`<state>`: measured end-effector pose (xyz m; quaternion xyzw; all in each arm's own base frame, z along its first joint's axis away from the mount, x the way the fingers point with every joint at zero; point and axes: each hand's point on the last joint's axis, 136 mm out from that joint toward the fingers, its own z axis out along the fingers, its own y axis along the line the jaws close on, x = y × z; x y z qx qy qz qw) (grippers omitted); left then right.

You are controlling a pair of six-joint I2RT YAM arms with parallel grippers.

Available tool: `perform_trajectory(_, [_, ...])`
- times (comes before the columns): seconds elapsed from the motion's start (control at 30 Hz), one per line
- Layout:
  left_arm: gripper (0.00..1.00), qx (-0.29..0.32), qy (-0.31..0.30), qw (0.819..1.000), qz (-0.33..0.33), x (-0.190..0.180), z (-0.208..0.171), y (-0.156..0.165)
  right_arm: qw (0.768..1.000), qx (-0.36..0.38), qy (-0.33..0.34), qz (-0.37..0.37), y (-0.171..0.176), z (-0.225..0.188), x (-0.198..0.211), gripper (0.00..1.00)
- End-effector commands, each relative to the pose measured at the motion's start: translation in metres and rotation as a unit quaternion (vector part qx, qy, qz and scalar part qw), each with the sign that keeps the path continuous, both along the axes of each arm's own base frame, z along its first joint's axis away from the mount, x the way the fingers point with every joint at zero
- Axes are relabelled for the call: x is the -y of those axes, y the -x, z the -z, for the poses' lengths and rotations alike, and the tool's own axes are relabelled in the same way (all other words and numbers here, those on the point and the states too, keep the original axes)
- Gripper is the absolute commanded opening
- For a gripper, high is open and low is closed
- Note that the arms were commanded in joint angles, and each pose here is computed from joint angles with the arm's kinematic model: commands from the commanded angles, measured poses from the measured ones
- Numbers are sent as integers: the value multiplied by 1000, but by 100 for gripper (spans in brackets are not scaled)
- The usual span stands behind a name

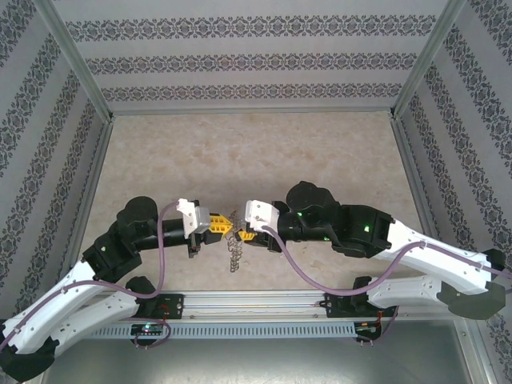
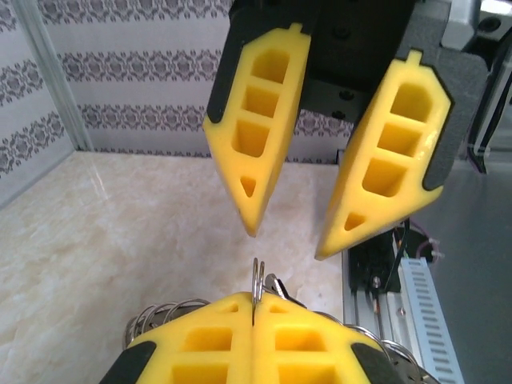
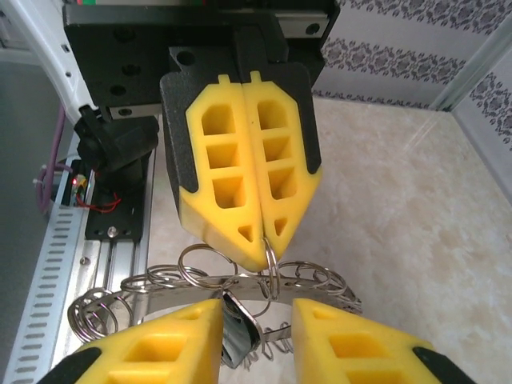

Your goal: Put the keys on the keyring

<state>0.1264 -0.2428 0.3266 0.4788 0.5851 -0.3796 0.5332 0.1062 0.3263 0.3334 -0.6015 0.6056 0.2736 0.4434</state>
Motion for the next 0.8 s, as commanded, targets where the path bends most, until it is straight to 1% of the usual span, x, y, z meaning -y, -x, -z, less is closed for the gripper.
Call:
perform_trajectory(0.0, [0, 38, 89, 995, 12, 0, -44, 7, 999, -17, -28, -4, 4, -5, -2, 31])
perform_trajectory(0.17, [0, 42, 115, 992, 22, 0, -53, 12, 999, -24, -31, 2, 1, -3, -1, 30])
perform_trajectory(0.37, [0, 44, 126, 991, 28, -2, -55, 16, 998, -26, -49, 5, -2, -9, -1, 28])
perform_trajectory(0.53, [0, 43, 128, 990, 30, -3, -55, 18, 998, -27, -52, 1, -2, -9, -4, 17])
perform_trajectory(0.63, [0, 42, 128, 990, 31, -3, -55, 18, 998, -27, -55, -5, -1, -11, -5, 13])
perform_trajectory(0.77, [0, 42, 129, 990, 32, -3, -55, 19, 998, -31, -60, -17, 2, -13, -8, 12])
